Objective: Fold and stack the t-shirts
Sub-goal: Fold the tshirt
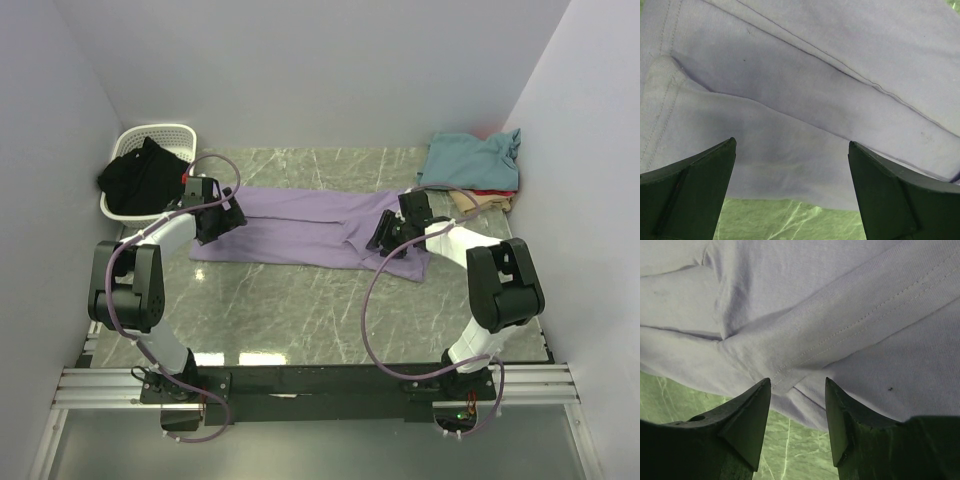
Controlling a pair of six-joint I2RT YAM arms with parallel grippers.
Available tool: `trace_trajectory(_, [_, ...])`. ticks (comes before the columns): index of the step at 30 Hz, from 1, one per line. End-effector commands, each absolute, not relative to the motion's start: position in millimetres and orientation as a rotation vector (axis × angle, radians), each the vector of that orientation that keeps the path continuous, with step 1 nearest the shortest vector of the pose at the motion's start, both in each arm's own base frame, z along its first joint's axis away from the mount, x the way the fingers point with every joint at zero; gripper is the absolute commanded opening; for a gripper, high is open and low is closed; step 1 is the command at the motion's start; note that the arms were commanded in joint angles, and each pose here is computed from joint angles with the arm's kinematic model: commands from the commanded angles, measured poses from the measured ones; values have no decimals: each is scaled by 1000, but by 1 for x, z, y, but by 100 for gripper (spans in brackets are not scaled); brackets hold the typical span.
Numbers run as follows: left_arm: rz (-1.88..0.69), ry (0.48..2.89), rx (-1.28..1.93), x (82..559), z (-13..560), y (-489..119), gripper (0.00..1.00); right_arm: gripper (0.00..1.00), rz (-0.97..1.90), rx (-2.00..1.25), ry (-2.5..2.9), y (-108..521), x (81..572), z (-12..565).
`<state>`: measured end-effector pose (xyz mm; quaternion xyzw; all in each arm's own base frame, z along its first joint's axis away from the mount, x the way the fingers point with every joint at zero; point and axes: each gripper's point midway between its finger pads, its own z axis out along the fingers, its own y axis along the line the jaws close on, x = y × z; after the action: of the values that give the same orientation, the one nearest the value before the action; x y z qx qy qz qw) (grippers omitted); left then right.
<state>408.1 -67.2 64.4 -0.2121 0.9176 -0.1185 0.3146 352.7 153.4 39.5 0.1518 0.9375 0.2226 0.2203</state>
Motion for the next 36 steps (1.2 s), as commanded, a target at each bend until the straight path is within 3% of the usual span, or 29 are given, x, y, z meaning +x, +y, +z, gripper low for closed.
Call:
trace_trajectory(1, [-309,2383,-518,420,77,-69,99,54,618,413,2553,157,361,42])
trace_trajectory(21, [-299,2392,-519,420,74,-68,99,49,611,414,2574,160,367,23])
trace_trajectory(25, [-296,2398,-514,420,73,-68,99,37,615,411,2582,162,370,19])
trace_trajectory(26, [-295,2399,-513,420,73,-68,99,28,618,409,2583,163,370,19])
trace_trajectory(29, [-295,2399,-515,420,73,-68,99,18,620,394,2578,164,371,22])
trace_trajectory(36, [-297,2401,-514,421,72,-68,100,8,615,366,2542,164,377,41])
